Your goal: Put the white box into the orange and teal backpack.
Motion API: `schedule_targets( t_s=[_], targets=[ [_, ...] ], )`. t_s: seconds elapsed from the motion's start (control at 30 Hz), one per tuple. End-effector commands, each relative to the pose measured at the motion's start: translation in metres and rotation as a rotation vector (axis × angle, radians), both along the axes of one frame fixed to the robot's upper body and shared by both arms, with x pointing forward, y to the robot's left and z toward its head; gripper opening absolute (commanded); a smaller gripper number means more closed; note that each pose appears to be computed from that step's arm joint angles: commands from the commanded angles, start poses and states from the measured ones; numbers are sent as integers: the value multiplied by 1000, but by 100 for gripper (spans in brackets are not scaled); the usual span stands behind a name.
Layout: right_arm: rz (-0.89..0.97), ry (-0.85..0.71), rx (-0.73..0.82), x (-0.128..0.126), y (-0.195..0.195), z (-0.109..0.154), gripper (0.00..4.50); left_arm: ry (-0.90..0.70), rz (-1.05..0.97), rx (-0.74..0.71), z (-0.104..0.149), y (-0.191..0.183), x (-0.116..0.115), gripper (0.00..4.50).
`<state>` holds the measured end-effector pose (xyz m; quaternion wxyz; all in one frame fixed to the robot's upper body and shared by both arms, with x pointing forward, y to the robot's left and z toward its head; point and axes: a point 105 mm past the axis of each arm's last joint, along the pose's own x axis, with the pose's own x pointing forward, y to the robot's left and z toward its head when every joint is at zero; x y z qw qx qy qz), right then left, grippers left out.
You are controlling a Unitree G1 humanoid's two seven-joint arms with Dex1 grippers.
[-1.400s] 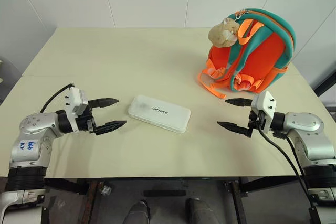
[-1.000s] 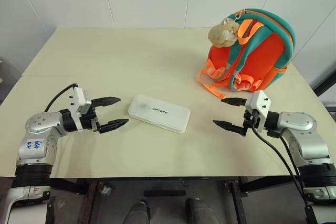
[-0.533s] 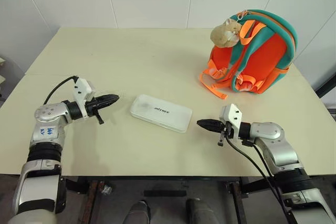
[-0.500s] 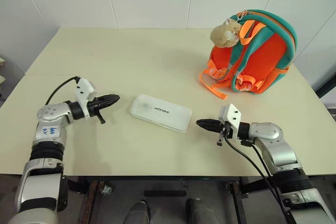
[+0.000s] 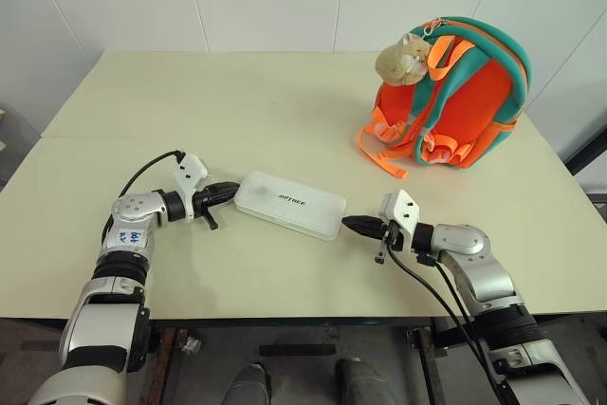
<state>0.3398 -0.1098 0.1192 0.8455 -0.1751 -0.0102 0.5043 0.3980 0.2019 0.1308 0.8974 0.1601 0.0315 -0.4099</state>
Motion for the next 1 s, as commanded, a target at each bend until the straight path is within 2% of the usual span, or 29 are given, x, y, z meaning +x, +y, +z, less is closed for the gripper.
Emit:
schedule_targets(
  t_s=[0.03,0.53,0.9,1.0],
  targets=[
    [32,-44,15,0,8,11,1,-32,-56,-14,9,-6,-6,34],
    [35,-49,-33,4,-21,21,1,27,-202,-60,1,-35,-53,34],
    [65,-19,-40,-6,-23,19,1,61,-198,-86,-3,-44,-67,34],
    [71,7,-40,-14,-22,11,1,68,-196,-92,-6,-47,-71,34]
  ],
)
